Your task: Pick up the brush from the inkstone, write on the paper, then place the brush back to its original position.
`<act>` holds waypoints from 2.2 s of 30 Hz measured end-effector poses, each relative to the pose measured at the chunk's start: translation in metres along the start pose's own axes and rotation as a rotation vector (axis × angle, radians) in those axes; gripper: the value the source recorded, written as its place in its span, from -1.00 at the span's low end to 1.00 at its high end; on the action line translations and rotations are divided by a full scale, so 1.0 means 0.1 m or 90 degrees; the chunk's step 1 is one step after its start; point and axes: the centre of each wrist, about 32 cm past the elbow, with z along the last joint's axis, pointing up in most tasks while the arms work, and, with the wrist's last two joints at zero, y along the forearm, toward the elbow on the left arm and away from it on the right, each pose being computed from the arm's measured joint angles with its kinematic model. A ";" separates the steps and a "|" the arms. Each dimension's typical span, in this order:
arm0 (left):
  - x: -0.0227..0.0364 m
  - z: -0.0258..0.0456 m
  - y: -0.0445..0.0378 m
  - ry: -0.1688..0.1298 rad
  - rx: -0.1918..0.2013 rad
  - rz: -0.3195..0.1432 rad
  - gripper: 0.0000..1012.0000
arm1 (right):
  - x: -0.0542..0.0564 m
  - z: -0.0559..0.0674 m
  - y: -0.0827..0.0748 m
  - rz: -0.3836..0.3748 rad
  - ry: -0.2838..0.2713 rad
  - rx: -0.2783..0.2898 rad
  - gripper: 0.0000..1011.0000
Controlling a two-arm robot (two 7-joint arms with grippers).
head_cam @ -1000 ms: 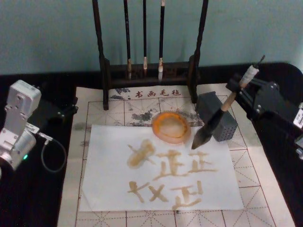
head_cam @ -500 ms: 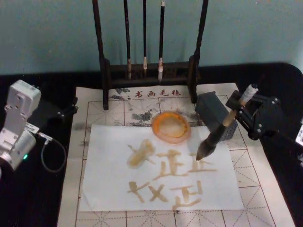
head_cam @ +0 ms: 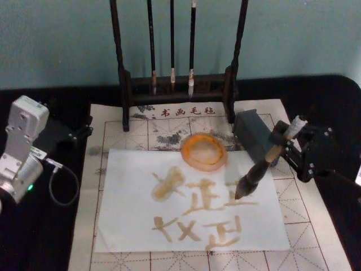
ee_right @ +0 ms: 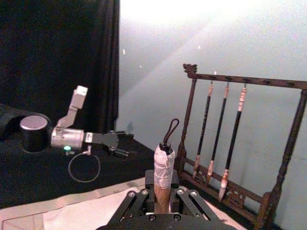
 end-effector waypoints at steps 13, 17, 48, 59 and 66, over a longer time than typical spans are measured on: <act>0.000 0.000 0.000 0.000 0.000 0.000 0.98 | 0.00 0.01 -0.05 0.045 -0.004 -0.001 -0.63; 0.000 0.000 0.000 0.000 0.000 0.000 0.98 | 0.01 0.00 -0.07 0.059 -0.008 -0.003 -0.63; 0.000 0.000 0.000 0.000 0.000 0.000 0.98 | 0.03 -0.05 -0.06 0.084 -0.016 -0.019 -0.63; 0.000 0.000 0.000 0.000 0.000 0.000 0.98 | 0.02 -0.06 -0.09 0.082 -0.017 -0.026 -0.63; 0.000 0.000 0.000 0.000 0.000 0.000 0.98 | 0.01 -0.04 -0.13 0.076 -0.019 -0.028 -0.63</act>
